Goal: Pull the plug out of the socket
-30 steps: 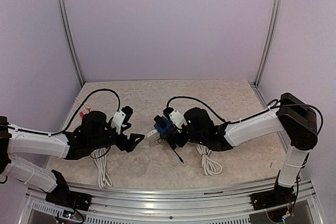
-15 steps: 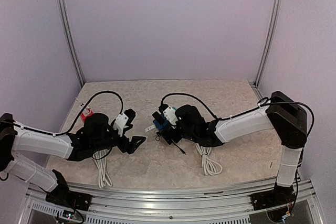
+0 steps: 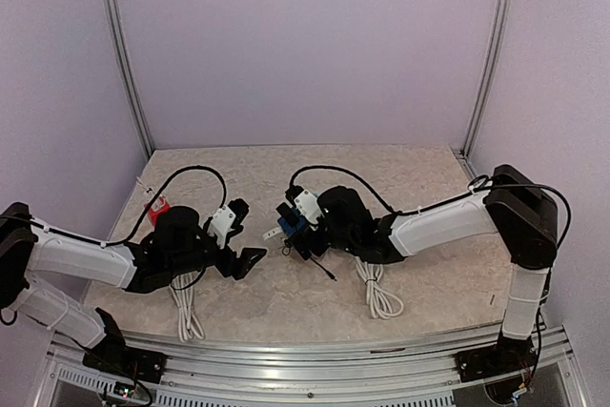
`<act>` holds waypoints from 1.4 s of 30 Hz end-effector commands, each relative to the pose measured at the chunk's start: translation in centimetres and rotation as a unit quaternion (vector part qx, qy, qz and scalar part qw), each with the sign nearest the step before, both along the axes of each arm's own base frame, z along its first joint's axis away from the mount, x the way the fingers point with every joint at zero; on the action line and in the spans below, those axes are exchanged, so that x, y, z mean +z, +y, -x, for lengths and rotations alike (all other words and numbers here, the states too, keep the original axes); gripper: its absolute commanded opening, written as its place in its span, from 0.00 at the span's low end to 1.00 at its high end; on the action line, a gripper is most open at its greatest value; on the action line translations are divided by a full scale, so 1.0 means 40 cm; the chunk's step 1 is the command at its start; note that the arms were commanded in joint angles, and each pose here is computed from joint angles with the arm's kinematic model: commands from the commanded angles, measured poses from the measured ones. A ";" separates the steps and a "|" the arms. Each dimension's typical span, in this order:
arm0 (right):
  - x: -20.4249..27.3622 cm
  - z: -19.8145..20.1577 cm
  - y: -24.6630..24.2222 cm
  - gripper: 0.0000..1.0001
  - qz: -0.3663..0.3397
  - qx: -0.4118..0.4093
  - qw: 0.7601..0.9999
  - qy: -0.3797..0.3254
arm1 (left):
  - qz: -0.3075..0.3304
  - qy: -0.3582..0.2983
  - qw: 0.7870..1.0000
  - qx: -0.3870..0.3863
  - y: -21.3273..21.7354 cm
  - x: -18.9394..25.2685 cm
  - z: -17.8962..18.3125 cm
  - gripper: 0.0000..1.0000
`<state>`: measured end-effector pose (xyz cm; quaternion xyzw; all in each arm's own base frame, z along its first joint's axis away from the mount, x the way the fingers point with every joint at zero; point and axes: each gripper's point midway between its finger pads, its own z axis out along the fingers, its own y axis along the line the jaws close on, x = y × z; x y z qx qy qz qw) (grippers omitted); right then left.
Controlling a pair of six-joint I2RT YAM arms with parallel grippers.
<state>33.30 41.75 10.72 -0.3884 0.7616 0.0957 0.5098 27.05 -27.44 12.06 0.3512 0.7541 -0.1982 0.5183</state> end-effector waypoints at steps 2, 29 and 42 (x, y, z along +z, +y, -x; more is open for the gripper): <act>0.034 0.000 0.027 1.00 -0.018 0.016 1.000 -0.002 | 0.003 -0.013 1.000 0.003 -0.003 0.011 -0.009 0.88; -0.057 -0.059 0.009 0.80 0.039 -0.029 0.999 -0.009 | -0.034 -0.026 0.999 0.001 -0.021 -0.021 -0.051 0.81; 0.007 -0.034 -0.023 0.53 -0.024 0.011 1.000 -0.003 | -0.046 -0.052 0.996 -0.057 -0.077 -0.025 -0.057 0.69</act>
